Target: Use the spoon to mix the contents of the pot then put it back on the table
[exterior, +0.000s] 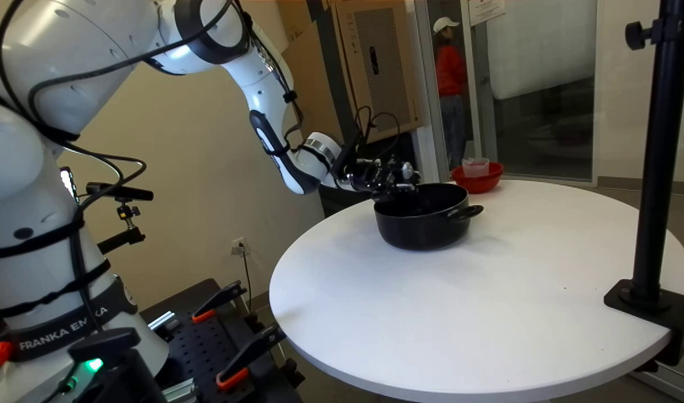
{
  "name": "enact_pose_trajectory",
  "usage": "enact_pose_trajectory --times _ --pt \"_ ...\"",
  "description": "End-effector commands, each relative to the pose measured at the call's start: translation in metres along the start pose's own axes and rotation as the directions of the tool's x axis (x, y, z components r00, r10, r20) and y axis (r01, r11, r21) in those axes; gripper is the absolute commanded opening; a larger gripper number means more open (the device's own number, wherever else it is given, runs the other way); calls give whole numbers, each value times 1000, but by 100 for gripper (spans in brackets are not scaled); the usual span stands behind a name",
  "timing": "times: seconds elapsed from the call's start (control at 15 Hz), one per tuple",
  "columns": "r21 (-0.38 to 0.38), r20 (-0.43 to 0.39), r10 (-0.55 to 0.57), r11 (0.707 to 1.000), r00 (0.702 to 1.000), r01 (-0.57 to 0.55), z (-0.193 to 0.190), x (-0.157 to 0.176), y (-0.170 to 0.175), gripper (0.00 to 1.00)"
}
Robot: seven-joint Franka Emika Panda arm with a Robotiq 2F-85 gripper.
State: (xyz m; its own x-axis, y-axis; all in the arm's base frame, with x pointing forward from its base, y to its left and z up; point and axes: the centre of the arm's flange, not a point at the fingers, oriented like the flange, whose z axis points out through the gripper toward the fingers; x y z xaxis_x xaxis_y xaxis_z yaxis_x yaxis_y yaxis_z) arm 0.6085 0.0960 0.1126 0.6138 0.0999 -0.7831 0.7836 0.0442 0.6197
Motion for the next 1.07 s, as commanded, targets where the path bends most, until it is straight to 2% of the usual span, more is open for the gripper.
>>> enact_pose_trajectory --times 0.0,0.27,0.53,0.8,1.0 --pt "-31 -41 -28 999 999 27 -15 5 -16 8" --pt "-23 -61 -103 995 993 102 -5 -21 -38 8" --pt "-2 -83 -176 984 981 176 24 -46 -59 8" --pt "93 -141 -235 964 962 249 54 -51 -70 8" --pt "193 -197 -270 932 943 307 72 -46 -73 8"
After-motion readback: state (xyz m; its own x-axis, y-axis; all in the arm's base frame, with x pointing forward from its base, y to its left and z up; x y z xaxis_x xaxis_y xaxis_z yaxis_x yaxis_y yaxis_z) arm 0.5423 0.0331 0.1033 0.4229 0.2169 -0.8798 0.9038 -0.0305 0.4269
